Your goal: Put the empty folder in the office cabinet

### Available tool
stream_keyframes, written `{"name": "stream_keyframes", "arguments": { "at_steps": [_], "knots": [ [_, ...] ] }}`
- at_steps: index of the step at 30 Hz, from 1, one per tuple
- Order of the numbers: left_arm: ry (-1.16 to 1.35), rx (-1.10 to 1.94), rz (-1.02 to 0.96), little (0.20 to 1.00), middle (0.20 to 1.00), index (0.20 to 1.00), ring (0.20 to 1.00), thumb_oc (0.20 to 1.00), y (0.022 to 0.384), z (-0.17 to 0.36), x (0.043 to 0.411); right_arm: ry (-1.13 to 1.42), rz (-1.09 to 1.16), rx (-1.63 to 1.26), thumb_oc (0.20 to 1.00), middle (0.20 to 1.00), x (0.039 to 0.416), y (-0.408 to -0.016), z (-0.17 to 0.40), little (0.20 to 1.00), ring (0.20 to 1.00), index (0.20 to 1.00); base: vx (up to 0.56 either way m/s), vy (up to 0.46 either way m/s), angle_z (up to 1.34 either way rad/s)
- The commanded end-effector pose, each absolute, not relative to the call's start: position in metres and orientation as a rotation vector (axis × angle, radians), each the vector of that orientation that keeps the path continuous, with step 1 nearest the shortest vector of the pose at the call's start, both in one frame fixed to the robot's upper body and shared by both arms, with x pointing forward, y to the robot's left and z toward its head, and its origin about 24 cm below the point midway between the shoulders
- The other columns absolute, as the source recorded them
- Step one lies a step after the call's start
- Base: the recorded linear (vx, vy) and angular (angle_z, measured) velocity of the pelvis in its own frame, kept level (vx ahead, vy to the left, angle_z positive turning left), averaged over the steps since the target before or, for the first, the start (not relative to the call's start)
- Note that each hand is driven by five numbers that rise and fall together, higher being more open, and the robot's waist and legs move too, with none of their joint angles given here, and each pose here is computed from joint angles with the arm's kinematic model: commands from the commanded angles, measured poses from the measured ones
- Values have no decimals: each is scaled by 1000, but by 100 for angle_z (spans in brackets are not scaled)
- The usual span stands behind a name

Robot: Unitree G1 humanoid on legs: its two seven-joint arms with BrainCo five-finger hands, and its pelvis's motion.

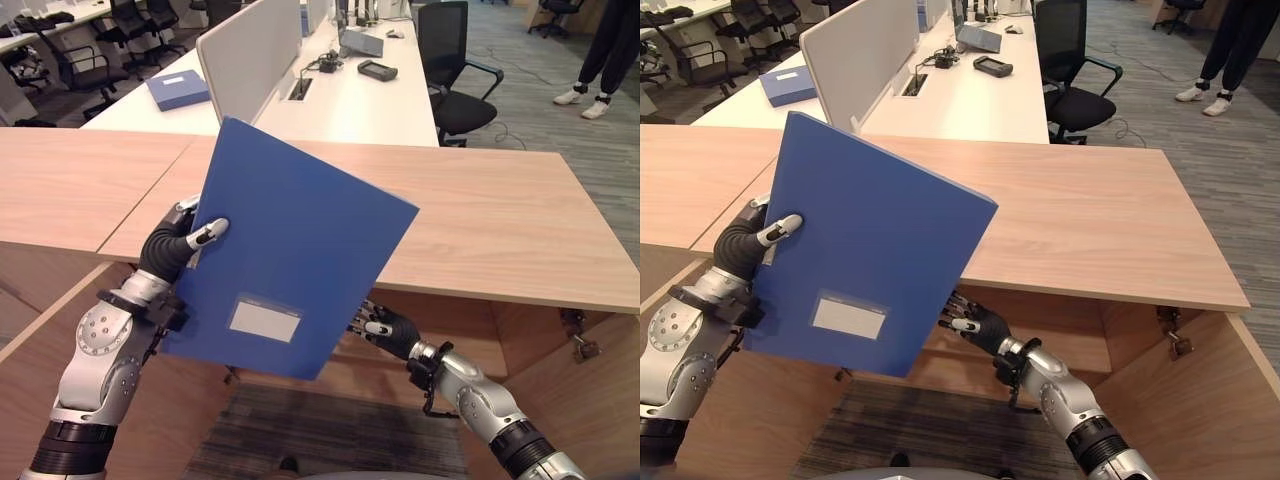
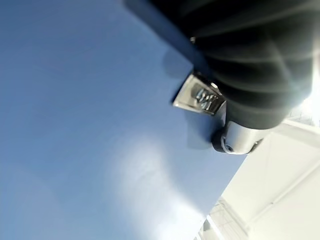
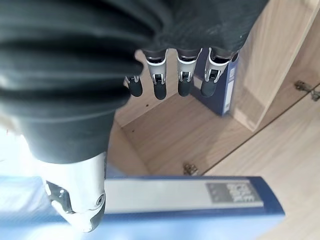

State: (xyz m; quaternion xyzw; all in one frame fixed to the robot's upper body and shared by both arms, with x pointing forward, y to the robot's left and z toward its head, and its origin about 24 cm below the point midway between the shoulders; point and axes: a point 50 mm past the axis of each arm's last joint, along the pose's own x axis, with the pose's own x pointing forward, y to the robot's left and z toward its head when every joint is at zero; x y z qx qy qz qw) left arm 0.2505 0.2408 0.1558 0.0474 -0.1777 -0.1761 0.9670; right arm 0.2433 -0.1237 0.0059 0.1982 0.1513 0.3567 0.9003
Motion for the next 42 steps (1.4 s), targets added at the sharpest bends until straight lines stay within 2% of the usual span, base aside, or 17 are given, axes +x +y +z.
{"name": "stream_keyframes", "arguments": {
  "at_steps": [1, 18, 31, 42],
  "knots": [
    [-542, 166, -293, 200, 200, 200, 200, 200, 254, 194, 255, 116, 792, 487, 1000, 1000, 252, -109, 41, 1000, 1000, 1000, 0, 0, 0],
    [-542, 128, -223, 200, 200, 200, 200, 200, 244, 176, 258, 1, 836, 478, 1000, 1000, 255, -101, 69, 1000, 1000, 1000, 0, 0, 0],
    [-526, 67, -309, 200, 200, 200, 200, 200, 214, 166, 264, -2, 917, 474, 1000, 1000, 256, -78, 75, 1000, 1000, 1000, 0, 0, 0],
    [-383, 38, -350, 200, 200, 200, 200, 200, 187, 128, 277, 29, 931, 489, 1000, 1000, 253, -69, 72, 1000, 1000, 1000, 0, 0, 0]
  ]
}}
